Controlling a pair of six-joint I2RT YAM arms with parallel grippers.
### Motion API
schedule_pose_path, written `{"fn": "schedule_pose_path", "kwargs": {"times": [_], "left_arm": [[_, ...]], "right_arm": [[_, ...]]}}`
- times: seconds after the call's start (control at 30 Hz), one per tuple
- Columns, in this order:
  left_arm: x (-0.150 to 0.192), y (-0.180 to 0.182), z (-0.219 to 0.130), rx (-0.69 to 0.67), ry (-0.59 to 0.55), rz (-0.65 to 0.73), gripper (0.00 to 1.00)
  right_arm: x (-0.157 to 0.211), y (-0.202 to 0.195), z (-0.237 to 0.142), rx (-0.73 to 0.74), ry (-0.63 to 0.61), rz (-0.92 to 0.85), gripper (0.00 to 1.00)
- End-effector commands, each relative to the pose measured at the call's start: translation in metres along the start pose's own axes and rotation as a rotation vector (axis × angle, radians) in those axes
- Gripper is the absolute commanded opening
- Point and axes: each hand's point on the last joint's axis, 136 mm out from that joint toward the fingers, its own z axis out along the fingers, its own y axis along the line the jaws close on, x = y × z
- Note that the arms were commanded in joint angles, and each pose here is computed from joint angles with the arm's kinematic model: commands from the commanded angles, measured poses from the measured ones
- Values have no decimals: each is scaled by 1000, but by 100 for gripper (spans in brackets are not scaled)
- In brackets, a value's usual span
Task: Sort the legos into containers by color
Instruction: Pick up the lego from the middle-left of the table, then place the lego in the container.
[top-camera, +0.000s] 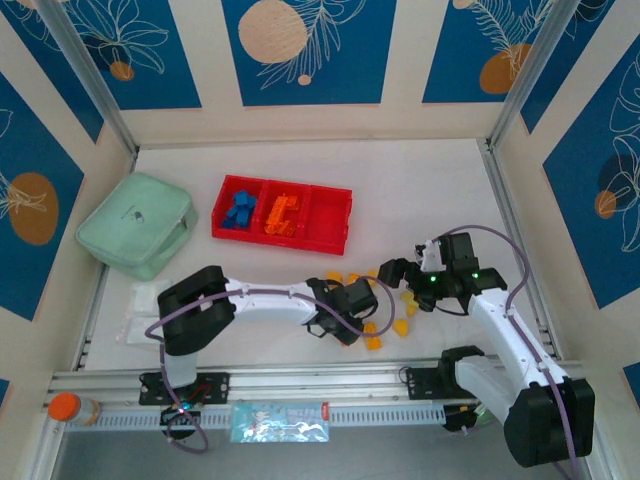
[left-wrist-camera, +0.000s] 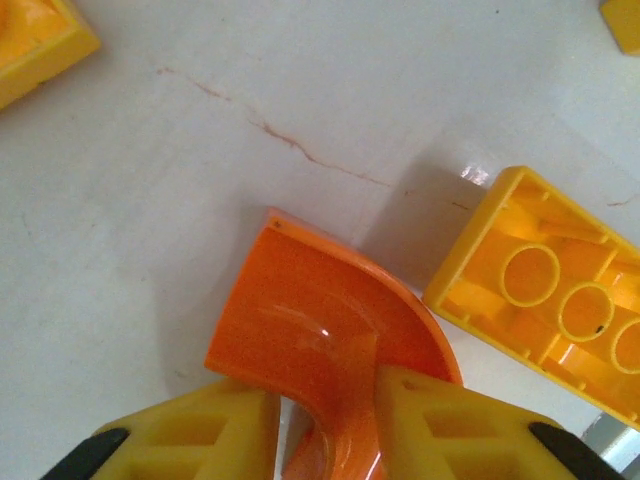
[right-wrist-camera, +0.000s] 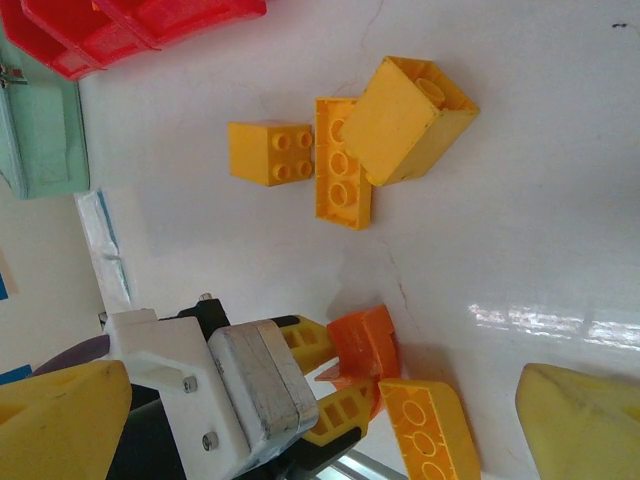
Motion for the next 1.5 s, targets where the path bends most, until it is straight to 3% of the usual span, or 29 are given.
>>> {"fn": "schedule_pose_path", "kwargs": {"times": [0.0,0.33,0.73,0.93,1.17,1.47], "left_arm": [[8,-3,3,10,30,19,28],[8,-1,-8,44,9,3,12],[2,27,-52,43,-64,-97,8],[-16,80,-101,-10,-150,-234,8],[-58,173,-159,-118,-321,-400,11],[-105,275,-155,-183,-342,-572,11]], "right_arm": [[4,3,0,-29,18,-7,99],[2,6,-1,-34,14,-23,99],[2,32,-2,-86,38,-101,99],[5,61,9,-82,69,-209,99],[4,96,33,-73,95,-315,99],[-14,107,49,-33,57,-365,99]]}}
